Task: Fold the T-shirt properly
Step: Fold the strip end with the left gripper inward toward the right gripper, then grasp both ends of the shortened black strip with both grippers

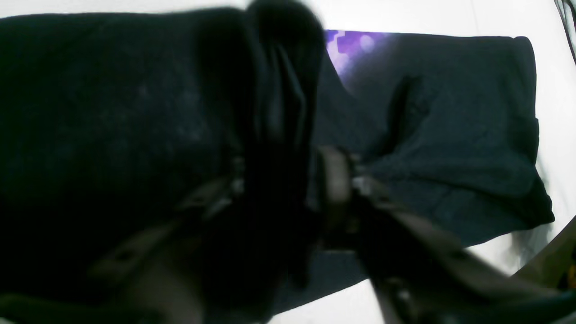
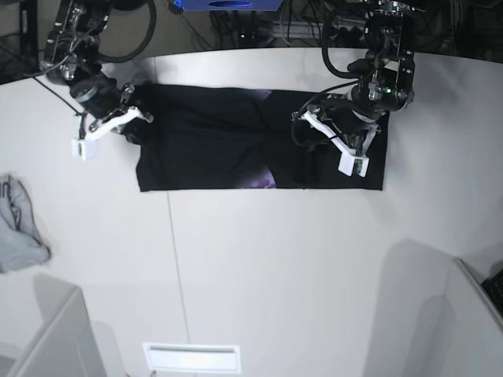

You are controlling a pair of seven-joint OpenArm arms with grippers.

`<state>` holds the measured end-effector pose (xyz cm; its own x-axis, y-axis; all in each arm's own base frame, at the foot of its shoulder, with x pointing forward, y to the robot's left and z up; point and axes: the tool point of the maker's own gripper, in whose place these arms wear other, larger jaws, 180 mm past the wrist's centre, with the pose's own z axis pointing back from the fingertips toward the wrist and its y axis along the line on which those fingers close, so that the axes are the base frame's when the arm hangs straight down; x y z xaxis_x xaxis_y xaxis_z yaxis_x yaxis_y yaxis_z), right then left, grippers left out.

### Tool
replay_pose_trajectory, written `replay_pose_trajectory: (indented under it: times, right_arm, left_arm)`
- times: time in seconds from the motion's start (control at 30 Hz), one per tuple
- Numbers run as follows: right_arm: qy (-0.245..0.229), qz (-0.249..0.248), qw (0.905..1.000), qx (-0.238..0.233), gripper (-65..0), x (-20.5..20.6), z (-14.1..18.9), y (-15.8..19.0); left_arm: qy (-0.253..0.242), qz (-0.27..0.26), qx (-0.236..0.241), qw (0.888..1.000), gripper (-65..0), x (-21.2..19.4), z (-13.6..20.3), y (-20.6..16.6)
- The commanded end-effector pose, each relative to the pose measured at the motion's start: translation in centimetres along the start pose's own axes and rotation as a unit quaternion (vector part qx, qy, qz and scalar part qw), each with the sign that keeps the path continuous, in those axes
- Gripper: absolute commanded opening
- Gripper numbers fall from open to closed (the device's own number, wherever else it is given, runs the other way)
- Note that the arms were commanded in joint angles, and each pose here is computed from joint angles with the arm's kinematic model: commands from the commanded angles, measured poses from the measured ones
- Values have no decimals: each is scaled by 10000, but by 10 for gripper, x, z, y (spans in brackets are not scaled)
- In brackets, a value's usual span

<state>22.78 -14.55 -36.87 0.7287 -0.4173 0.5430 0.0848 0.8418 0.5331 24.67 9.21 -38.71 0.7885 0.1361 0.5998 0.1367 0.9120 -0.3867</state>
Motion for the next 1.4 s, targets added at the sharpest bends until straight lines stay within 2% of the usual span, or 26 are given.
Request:
replay_pose_trajectory:
  times: [0.0, 0.13, 0.27, 0.37, 0.43, 0.47, 0.57, 0.7, 0.73, 0.77, 0.87, 1.07, 1.17, 1.27, 1.37]
  right_arm:
    - [-191, 63, 9998, 81, -650, 11, 2, 5]
    - [-186, 65, 9998, 87, -650, 11, 2, 5]
    - [-189, 63, 9998, 99, -650, 11, 2, 6]
    - [-202, 53, 9998, 73, -650, 12, 3, 4]
    - [-207, 47, 9998, 65, -650, 13, 3, 4]
    - [-214, 45, 9997, 75, -650, 14, 3, 4]
    - [-211, 52, 9997, 93, -650, 14, 2, 6]
    - [67, 64, 9999, 116, -299, 12, -5, 6]
    - [123, 44, 9998, 119, -234, 12, -7, 5]
    - [138, -5, 9999, 82, -206, 13, -8, 1]
    - [155, -260, 9995, -73, -218, 14, -13, -17]
    - [388, -431, 9981, -221, -222, 5, -22, -37]
    - [500, -555, 9969, -243, -222, -2, -27, -42]
    - [616, -647, 9957, -247, -224, -11, -30, -45]
    - [899, -444, 9950, -47, -224, -25, -39, -27]
  left_arm:
    - [-209, -14, -103, 9997, -367, 12, 3, -5]
    - [-99, -200, -402, 9989, -299, 8, -4, -30]
    - [35, -434, -772, 9961, -306, 1, -11, -60]
    - [-140, -410, -663, 9969, -311, 12, -3, -51]
    - [-333, -293, -434, 9981, -369, 21, 7, -34]
    - [-472, -203, -245, 9984, -423, 28, 14, -20]
    - [-811, 136, 457, 9956, -648, 42, 38, 35]
    - [-1188, 601, 1382, 9814, -650, 53, 74, 107]
    - [-1261, 663, 1583, 9770, -650, 55, 83, 121]
    - [-1346, 700, 1731, 9732, -650, 57, 91, 131]
    - [-1479, 644, 2057, 9652, -650, 63, 114, 158]
    - [-918, 471, 2184, 9704, -650, 34, 116, 201]
    - [-808, 561, 2172, 9712, -650, 23, 113, 209]
    - [-1072, 549, 2176, 9686, -650, 27, 111, 212]
    - [-960, 448, 2089, 9722, -650, 21, 98, 207]
